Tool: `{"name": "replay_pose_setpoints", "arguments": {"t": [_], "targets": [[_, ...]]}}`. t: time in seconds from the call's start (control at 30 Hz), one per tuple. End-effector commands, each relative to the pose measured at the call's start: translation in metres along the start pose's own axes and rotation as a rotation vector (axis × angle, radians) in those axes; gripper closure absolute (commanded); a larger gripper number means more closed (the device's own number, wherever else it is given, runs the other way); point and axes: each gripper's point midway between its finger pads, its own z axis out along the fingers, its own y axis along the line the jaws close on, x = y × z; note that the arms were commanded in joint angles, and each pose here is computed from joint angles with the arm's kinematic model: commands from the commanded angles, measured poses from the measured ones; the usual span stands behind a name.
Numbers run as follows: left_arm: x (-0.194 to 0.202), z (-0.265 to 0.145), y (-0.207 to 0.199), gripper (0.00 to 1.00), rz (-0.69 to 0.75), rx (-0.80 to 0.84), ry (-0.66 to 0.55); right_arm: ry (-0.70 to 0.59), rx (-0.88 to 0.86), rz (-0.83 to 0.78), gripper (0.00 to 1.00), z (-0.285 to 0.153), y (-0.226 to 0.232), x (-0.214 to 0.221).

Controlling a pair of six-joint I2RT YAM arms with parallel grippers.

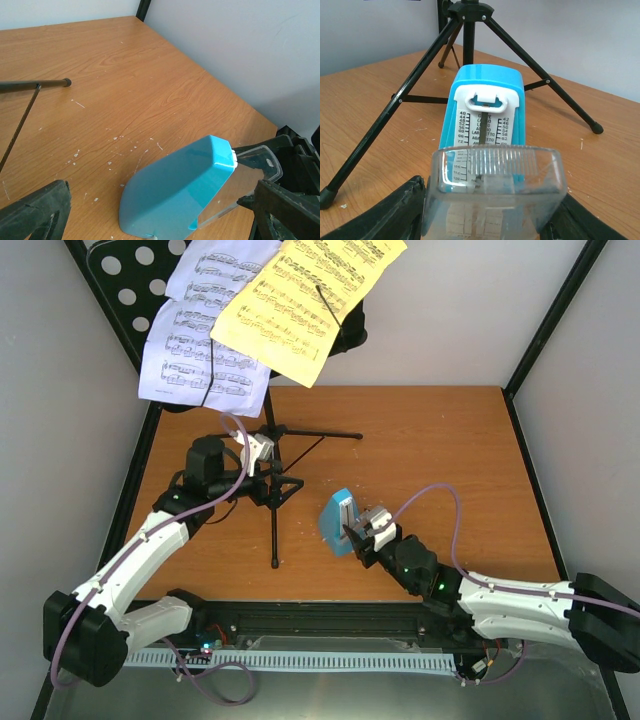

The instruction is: Pack up the instrument practice props

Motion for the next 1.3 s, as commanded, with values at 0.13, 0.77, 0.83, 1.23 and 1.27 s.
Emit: {"name": "replay_pose_setpoints", "arguments": {"t": [0.13,0.77,0.83,1.23,1.27], "targets": [[-0.008,-0.001,0.001,0.01,0.029,-0.009,-0.013,-0.073,0.047,0.022,0.59,-0.002,-0.001,-0.021],[-0.005,0.001,0.004,0.01,0.017,-0.008,-0.004,-0.058,0.065,0.015,0.59,0.004,0.001,-0.013],[-0.005,0.001,0.003,0.01,0.019,-0.007,-0.005,-0.058,0.064,0.013,0.59,0.005,0.002,-0.013],[-0.004,0.003,0.004,0.01,0.011,-0.001,0.001,-0.014,0.066,-0.002,0.59,0.010,0.004,0.002],[-0.004,0.003,0.004,0.01,0.011,0.000,0.001,-0.012,0.066,-0.005,0.59,0.011,0.004,0.002]]}}
